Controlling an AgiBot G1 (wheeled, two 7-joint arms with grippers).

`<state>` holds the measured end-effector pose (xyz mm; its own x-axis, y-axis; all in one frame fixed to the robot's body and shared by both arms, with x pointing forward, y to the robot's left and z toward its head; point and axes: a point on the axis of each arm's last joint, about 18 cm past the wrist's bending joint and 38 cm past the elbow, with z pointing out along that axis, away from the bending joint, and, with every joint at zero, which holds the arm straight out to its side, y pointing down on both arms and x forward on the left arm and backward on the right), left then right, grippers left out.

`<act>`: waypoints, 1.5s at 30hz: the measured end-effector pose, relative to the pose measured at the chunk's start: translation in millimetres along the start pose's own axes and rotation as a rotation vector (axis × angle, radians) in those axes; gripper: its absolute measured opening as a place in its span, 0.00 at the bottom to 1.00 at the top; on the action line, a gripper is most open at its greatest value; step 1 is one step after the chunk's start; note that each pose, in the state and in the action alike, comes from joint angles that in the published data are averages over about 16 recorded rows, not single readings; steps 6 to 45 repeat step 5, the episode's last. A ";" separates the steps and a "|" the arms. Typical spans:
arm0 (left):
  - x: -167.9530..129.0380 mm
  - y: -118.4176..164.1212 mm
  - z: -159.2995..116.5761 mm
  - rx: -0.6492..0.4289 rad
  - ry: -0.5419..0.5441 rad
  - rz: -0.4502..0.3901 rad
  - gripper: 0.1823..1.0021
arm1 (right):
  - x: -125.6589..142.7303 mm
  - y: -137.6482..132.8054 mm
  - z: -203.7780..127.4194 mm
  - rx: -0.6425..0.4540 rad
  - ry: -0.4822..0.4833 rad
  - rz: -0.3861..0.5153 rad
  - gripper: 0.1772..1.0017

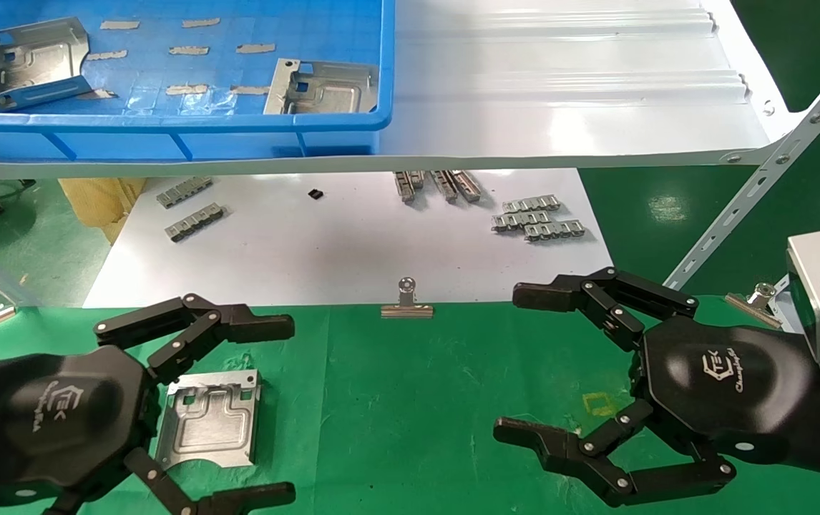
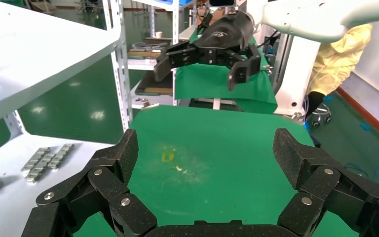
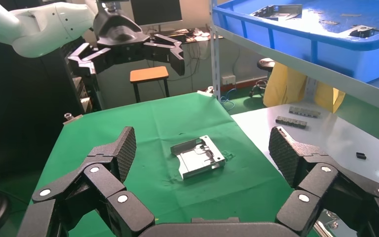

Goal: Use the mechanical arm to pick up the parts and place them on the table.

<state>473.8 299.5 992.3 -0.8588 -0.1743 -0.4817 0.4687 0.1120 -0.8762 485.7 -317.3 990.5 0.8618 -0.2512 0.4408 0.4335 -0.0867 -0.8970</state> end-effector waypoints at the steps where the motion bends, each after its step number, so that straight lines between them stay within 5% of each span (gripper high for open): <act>1: 1.0 -0.8 0.1 0.001 0.002 0.000 1.00 | 0.0 0.0 0.0 0.000 0.000 0.000 1.00; 45: 4.1 -3.0 0.3 0.003 0.007 0.002 1.00 | 0.0 0.0 0.0 0.000 0.000 0.000 1.00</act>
